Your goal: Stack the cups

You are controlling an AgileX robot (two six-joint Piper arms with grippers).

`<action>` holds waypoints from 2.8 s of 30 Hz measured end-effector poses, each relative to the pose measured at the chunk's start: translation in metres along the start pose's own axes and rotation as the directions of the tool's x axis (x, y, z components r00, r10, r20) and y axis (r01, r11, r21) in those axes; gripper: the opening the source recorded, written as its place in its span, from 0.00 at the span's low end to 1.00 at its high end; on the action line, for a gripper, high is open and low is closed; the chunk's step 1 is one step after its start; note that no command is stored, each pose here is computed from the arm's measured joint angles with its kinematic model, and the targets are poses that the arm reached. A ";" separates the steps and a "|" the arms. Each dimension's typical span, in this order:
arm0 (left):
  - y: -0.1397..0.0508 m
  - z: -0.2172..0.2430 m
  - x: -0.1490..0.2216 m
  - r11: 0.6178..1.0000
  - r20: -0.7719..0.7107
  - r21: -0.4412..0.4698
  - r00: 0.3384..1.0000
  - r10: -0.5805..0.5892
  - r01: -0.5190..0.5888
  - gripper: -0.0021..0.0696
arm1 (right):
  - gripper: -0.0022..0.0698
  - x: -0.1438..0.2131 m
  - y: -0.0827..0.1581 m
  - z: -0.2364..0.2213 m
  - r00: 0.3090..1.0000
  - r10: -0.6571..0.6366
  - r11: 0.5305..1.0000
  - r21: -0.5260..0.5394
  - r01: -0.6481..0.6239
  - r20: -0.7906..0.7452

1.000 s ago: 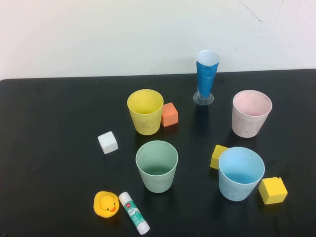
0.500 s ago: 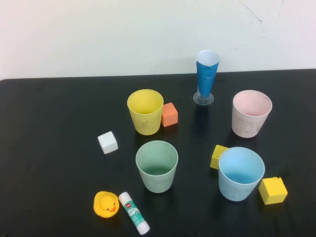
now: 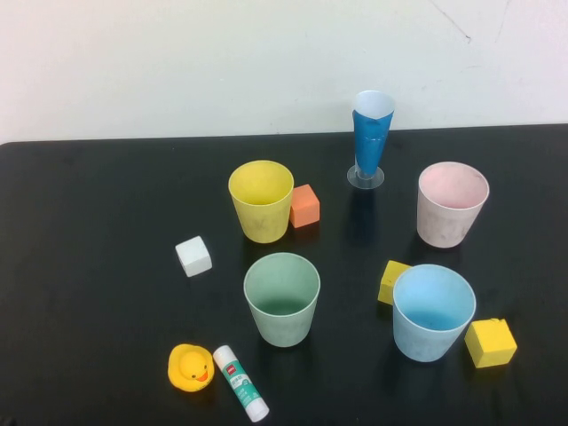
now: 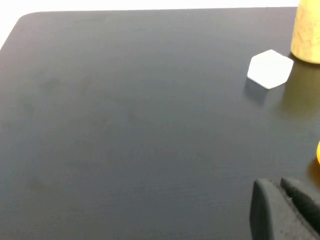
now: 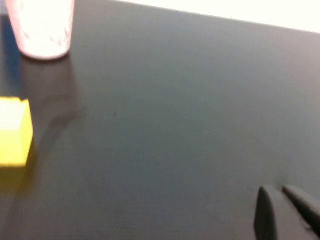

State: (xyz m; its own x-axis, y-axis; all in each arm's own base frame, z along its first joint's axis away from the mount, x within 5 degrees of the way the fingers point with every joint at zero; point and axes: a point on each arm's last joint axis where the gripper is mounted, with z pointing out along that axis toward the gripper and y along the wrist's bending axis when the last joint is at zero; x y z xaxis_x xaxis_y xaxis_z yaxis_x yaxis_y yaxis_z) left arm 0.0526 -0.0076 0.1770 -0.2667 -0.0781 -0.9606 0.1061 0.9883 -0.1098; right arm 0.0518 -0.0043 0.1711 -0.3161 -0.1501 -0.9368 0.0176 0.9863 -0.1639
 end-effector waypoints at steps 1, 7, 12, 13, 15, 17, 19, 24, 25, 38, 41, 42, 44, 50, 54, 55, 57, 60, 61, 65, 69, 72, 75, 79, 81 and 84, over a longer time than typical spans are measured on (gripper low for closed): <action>0.000 0.000 -0.001 1.000 0.014 0.001 1.000 0.003 -0.003 0.03 | 0.03 -0.001 0.000 0.001 1.000 0.000 1.000 0.002 0.000 0.019; -0.002 -0.004 -0.027 1.000 0.299 0.019 0.954 0.010 -0.017 0.03 | 0.03 -0.033 -0.004 -0.006 0.925 -0.010 0.999 0.048 -0.009 0.379; -0.004 -0.019 -0.056 0.999 0.618 0.040 0.786 -0.003 -0.028 0.03 | 0.03 -0.064 -0.008 -0.027 0.700 -0.038 0.995 0.091 -0.038 0.713; -0.005 -0.023 -0.060 0.999 0.664 0.043 0.748 -0.006 -0.030 0.03 | 0.03 -0.067 -0.008 -0.031 0.660 -0.043 0.994 0.096 -0.043 0.750; -0.005 -0.029 -0.066 0.998 0.731 0.047 0.682 -0.010 -0.035 0.03 | 0.03 -0.074 -0.009 -0.040 0.562 -0.056 0.993 0.105 -0.056 0.825; -0.006 -0.034 -0.070 0.998 0.777 0.052 0.630 -0.017 -0.037 0.03 | 0.03 -0.077 -0.010 -0.045 0.508 -0.063 0.992 0.110 -0.063 0.859; -0.005 -0.036 -0.072 0.997 0.799 0.067 0.600 -0.040 -0.024 0.03 | 0.03 -0.077 -0.010 -0.045 0.511 -0.062 0.992 0.110 -0.063 0.857; -0.004 -0.037 -0.073 0.995 0.803 0.100 0.590 -0.090 0.015 0.03 | 0.03 -0.074 -0.009 -0.040 0.555 -0.055 0.993 0.105 -0.058 0.830; -0.004 -0.038 -0.073 0.993 0.804 0.112 0.585 -0.104 0.022 0.03 | 0.03 -0.074 -0.009 -0.040 0.562 -0.054 0.993 0.104 -0.057 0.825; -0.009 -0.028 -0.067 0.987 0.677 0.158 0.726 -0.125 0.023 0.03 | 0.03 -0.122 -0.022 -0.071 0.866 -0.189 0.979 0.161 0.128 0.462; -0.010 -0.029 -0.077 0.995 0.549 0.094 0.833 -0.062 0.012 0.03 | 0.03 -0.130 -0.023 -0.069 0.922 -0.197 0.978 0.128 0.163 0.334; -0.009 -0.031 -0.082 0.997 0.522 0.080 0.851 -0.055 0.015 0.03 | 0.03 -0.131 -0.023 -0.068 0.930 -0.192 0.980 0.118 0.163 0.313; -0.009 -0.033 -0.096 0.999 0.447 0.049 0.894 -0.042 0.022 0.03 | 0.03 -0.135 -0.022 -0.061 0.957 -0.150 0.988 0.061 0.138 0.250; -0.011 -0.025 -0.133 0.999 0.273 0.001 0.960 -0.053 0.054 0.03 | 0.03 -0.134 -0.015 -0.030 0.985 -0.168 0.983 -0.074 0.171 0.048; -0.014 -0.016 -0.144 0.990 0.289 0.046 0.947 -0.142 0.134 0.03 | 0.03 -0.125 -0.011 -0.004 0.959 -0.251 0.957 -0.181 0.226 -0.132; -0.014 -0.015 -0.145 0.985 0.291 0.059 0.942 -0.170 0.160 0.03 | 0.03 -0.122 -0.010 0.002 0.948 -0.264 0.952 -0.205 0.228 -0.175; -0.015 -0.014 -0.147 0.982 0.312 0.075 0.931 -0.187 0.172 0.03 | 0.03 -0.117 -0.009 0.011 0.927 -0.280 0.944 -0.245 0.220 -0.248; -0.016 -0.013 -0.154 0.978 0.341 0.096 0.917 -0.208 0.186 0.03 | 0.03 -0.111 -0.007 0.021 0.888 -0.321 0.927 -0.302 0.223 -0.328; -0.016 -0.012 -0.157 0.977 0.334 0.096 0.918 -0.214 0.193 0.03 | 0.03 -0.110 -0.006 0.023 0.881 -0.330 0.923 -0.312 0.225 -0.341; -0.017 -0.002 -0.176 0.975 0.252 0.063 0.942 -0.221 0.211 0.03 | 0.03 -0.107 -0.006 0.027 0.867 -0.339 0.919 -0.328 0.220 -0.365; -0.019 0.014 -0.199 0.977 0.113 0.009 0.971 -0.213 0.213 0.03 | 0.03 -0.103 -0.005 0.029 0.865 -0.338 0.919 -0.328 0.218 -0.371; -0.023 0.030 -0.214 0.987 0.001 -0.010 0.987 -0.162 0.162 0.03 | 0.03 -0.093 -0.003 0.032 0.862 -0.324 0.921 -0.336 0.195 -0.389; -0.030 0.051 -0.225 0.993 -0.125 0.033 0.986 -0.111 0.116 0.03 | 0.03 -0.088 0.000 0.033 0.870 -0.299 0.926 -0.340 0.164 -0.392; -0.045 0.079 -0.235 0.982 -0.316 0.162 0.948 -0.038 0.093 0.03 | 0.03 -0.089 0.000 0.034 0.877 -0.288 0.928 -0.339 0.156 -0.384; -0.051 0.094 -0.237 0.970 -0.399 0.218 0.917 -0.010 0.106 0.03 | 0.03 -0.090 0.000 0.034 0.879 -0.284 0.929 -0.338 0.153 -0.382; -0.057 0.121 -0.243 0.956 -0.480 0.274 0.876 0.038 0.109 0.04 | 0.03 -0.090 0.001 0.034 0.880 -0.281 0.929 -0.339 0.150 -0.382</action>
State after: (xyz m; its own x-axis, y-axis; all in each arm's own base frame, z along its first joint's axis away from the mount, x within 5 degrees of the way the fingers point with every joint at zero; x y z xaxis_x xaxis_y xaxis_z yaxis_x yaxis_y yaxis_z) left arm 0.2270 -0.0613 0.3858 -0.6898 0.0320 -0.7233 0.3348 0.8999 -0.2795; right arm 0.1122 0.0073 0.2445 -0.6458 -0.3835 -0.6602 -0.3522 0.9168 -0.1881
